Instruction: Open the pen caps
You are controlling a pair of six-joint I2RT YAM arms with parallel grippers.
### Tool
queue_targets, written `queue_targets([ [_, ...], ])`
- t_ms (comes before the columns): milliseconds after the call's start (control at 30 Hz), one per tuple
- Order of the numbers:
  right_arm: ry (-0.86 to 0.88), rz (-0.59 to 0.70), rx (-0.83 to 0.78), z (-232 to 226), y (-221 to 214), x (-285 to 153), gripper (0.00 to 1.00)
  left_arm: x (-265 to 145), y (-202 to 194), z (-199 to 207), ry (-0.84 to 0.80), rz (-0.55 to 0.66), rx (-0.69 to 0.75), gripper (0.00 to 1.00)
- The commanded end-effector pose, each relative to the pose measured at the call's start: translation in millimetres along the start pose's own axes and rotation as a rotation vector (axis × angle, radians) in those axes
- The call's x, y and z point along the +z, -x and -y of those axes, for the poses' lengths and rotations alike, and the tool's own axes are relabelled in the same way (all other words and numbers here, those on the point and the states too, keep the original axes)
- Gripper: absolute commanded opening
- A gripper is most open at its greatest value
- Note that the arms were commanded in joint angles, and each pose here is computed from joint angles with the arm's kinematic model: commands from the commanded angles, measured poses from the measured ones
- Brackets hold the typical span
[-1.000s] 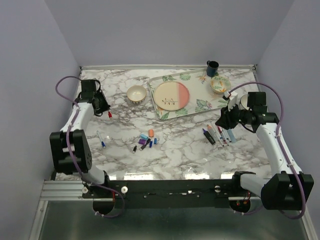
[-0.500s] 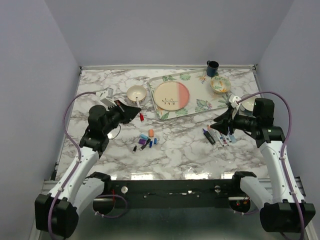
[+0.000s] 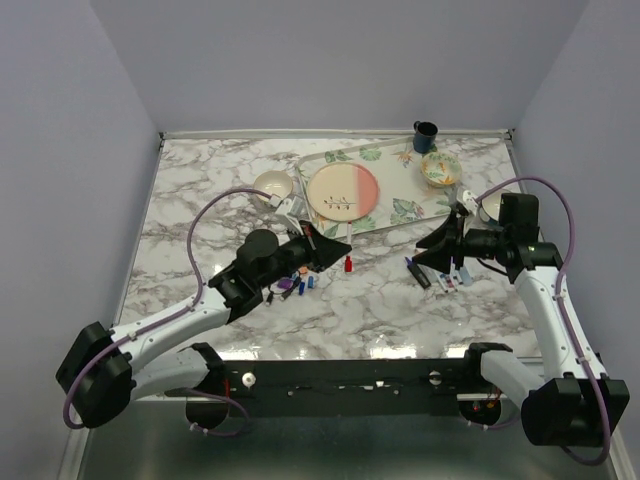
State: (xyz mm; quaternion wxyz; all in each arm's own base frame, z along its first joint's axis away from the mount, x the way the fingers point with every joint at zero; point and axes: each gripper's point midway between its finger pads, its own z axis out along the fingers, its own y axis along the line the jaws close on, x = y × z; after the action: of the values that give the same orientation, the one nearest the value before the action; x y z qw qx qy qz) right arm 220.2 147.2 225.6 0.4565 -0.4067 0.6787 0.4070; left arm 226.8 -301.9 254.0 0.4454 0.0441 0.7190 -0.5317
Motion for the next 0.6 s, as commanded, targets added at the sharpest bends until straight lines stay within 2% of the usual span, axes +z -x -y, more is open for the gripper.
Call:
queue_targets([
  [0,0.06,0.028,-0.004,-13.7,3.8,-0.1,0.52,19.3,-1.7,21.6,-0.054,0.028,0.084,0.0],
  [167,0.075,0.029,-0.052,-19.9,4.4,-2.1,0.52,25.9,-20.9,22.9,-0.079,-0.032,0.099,0.0],
  [567,0.139,0.045,-0.248,-40.7,-7.3,-4.8,0.56,13.7,-81.5,15.5,-0.135,-0.298,0.106,0.0],
])
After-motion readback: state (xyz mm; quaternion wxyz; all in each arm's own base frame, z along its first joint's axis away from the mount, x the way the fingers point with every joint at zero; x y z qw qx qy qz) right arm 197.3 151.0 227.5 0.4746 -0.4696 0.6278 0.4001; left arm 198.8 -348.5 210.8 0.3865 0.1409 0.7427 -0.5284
